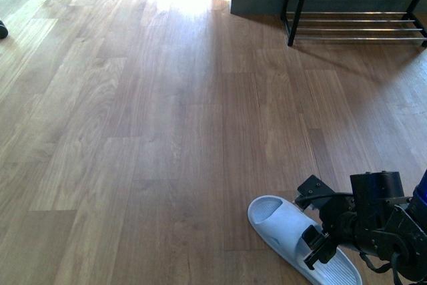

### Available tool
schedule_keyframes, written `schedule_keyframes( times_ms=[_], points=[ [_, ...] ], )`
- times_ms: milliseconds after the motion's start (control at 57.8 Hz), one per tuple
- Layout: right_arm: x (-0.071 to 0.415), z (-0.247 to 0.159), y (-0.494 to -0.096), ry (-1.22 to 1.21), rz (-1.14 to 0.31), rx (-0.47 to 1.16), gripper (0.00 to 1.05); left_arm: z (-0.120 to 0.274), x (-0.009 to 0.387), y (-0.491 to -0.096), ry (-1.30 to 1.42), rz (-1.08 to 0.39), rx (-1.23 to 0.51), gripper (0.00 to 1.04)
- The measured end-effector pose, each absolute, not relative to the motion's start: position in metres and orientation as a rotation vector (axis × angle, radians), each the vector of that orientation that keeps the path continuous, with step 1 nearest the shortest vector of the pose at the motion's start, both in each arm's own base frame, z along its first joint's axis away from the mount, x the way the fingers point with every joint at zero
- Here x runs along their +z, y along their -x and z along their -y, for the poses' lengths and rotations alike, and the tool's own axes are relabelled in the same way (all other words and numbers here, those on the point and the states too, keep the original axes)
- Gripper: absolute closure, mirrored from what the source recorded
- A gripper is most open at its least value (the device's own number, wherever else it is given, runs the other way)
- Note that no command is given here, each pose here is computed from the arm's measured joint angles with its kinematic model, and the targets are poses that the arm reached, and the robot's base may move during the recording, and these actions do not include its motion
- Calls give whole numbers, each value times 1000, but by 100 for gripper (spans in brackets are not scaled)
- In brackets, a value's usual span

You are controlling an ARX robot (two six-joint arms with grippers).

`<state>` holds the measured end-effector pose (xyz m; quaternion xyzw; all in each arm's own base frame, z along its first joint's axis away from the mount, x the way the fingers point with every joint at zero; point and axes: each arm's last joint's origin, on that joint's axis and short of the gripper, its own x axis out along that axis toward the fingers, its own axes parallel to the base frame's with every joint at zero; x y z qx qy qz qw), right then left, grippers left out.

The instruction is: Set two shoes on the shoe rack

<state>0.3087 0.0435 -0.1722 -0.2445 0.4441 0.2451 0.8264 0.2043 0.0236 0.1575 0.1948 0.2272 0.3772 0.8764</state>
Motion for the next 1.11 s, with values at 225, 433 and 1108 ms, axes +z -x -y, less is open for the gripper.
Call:
schedule_keyframes(
  times_ms=[225,433,1108],
  points=[
    [-177,-46,-309,513,-949,518,83,-24,157,-204,-406,-474,787,103],
    [-165,-46,-305,509,-912,476,103,-24,157,-204,-406,-474,787,103],
    [141,-52,-234,494,-277,449,103,-24,157,-204,-406,-474,787,103]
  ],
)
